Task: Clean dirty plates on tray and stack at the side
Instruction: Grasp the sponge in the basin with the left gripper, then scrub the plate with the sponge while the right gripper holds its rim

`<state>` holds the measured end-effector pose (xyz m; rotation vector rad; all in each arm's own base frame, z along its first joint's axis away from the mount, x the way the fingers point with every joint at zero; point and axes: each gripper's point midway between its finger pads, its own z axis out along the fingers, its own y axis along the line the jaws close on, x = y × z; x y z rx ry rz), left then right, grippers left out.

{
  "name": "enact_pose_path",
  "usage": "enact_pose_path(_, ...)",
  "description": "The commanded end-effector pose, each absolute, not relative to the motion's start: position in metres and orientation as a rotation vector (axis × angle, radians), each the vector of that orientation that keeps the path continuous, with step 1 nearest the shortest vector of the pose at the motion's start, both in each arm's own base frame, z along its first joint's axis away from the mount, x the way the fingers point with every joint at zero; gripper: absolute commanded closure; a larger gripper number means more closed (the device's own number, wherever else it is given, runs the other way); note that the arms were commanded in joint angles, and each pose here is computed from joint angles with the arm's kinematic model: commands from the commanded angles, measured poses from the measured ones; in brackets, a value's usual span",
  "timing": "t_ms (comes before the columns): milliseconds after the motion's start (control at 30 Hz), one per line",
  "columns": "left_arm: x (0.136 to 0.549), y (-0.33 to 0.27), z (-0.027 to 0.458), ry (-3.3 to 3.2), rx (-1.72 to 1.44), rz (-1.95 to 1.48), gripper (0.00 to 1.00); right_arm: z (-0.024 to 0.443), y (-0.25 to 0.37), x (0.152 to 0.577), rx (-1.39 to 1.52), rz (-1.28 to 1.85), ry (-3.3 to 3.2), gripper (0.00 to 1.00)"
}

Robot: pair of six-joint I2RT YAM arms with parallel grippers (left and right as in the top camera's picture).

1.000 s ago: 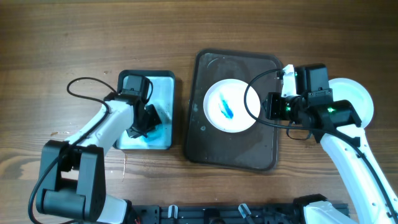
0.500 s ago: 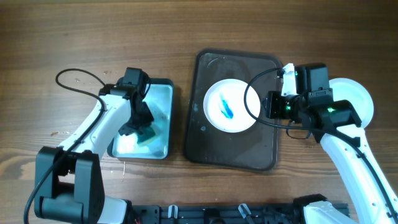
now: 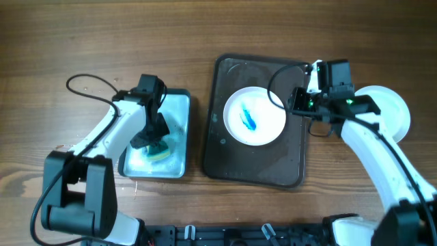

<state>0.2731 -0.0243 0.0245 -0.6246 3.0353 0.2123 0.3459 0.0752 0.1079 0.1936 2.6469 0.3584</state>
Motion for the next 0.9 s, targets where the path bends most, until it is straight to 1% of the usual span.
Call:
enact_pose_path(0,0.305,-0.032,0.091,2.918,-0.517,0.094,0.96,0.084,0.088,0.359,0.071,0.578,2.673,0.58)
enact_pose_path(33,0.308,-0.035,0.110,2.889,-0.498,0.056,0.96,0.071,0.086,0.359,0.073,0.584,2.706,0.57)
enact_pose_path(133,0.316,-0.054,0.146,2.842,-0.417,-0.113,0.96,0.044,0.082,0.359,0.037,0.562,2.762,0.57)
enact_pose_path(233,0.322,-0.068,0.168,2.793,-0.363,-0.204,0.96,0.020,0.081,0.356,0.021,0.544,2.822,0.57)
enact_pose_path(300,0.325,-0.078,0.171,2.780,-0.324,-0.224,0.96,0.007,0.076,0.353,0.042,0.502,2.860,0.58)
enact_pose_path(367,0.326,-0.094,0.172,2.775,-0.267,-0.262,0.96,-0.005,0.077,0.349,0.049,0.514,2.895,0.65)
enact_pose_path(400,0.328,-0.106,0.174,2.763,-0.231,-0.305,0.96,-0.008,0.079,0.348,0.049,0.526,2.901,0.71)
enact_pose_path(433,0.331,-0.119,0.176,2.744,-0.201,-0.357,0.96,-0.010,0.079,0.347,0.055,0.530,2.905,0.81)
enact_pose_path(500,0.339,-0.145,0.179,2.712,-0.138,-0.459,0.96,-0.013,0.079,0.347,0.088,0.528,2.906,0.92)
enact_pose_path(533,0.342,-0.159,0.180,2.697,-0.107,-0.515,0.96,-0.014,0.079,0.347,0.091,0.529,2.903,0.96)
enact_pose_path(600,0.348,-0.181,0.175,2.688,-0.103,-0.579,0.96,-0.018,0.078,0.345,0.118,0.526,2.902,0.96)
enact_pose_path(667,0.354,-0.212,0.163,2.684,-0.026,-0.648,0.96,-0.023,0.074,0.340,0.179,0.499,2.919,0.96)
enact_pose_path(733,0.360,-0.245,0.145,2.686,0.011,-0.721,0.96,-0.023,0.074,0.339,0.165,0.497,2.923,0.96)
enact_pose_path(800,0.364,-0.266,0.128,2.683,0.052,-0.741,0.96,-0.023,0.074,0.339,0.165,0.497,2.923,0.96)
enact_pose_path(867,0.369,-0.296,0.101,2.678,0.121,-0.762,0.96,-0.023,0.074,0.338,0.169,0.500,2.926,0.96)
